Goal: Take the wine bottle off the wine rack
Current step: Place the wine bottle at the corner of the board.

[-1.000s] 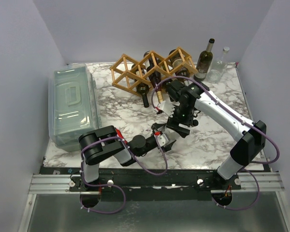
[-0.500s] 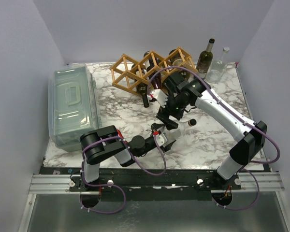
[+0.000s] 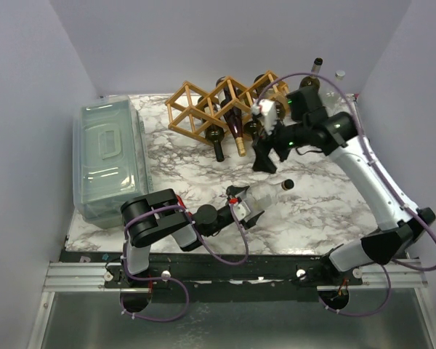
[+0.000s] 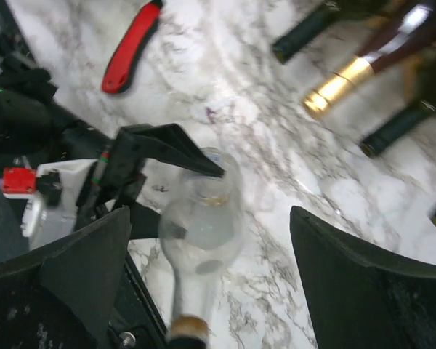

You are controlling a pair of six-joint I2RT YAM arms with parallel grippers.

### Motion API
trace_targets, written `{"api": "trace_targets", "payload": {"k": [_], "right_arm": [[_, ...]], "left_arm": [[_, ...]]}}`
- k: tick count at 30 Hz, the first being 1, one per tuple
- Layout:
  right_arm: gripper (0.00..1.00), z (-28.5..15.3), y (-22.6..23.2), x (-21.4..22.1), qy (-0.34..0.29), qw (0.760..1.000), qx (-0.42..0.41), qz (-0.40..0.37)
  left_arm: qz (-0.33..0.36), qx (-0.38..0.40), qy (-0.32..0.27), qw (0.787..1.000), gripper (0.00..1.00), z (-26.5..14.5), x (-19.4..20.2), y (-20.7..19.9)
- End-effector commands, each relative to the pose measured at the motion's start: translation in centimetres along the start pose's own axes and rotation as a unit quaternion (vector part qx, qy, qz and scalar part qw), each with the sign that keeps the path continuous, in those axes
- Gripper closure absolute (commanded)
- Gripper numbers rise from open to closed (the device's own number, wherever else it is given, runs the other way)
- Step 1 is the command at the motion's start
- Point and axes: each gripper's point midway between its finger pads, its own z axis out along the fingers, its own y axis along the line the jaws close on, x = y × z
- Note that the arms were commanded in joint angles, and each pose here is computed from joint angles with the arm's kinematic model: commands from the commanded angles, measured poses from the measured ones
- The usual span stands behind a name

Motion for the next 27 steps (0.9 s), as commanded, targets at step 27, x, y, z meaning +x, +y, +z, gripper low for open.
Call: {"api": "trace_targets", "payload": {"k": [27], "right_arm": [[0.18, -3.6, -0.3, 9.5, -0.002, 0.994, 0.057, 0.098]], "left_arm": [[-0.027, 0.028, 0.070, 0.997, 0.46, -2.0, 4.6, -2.1]]}}
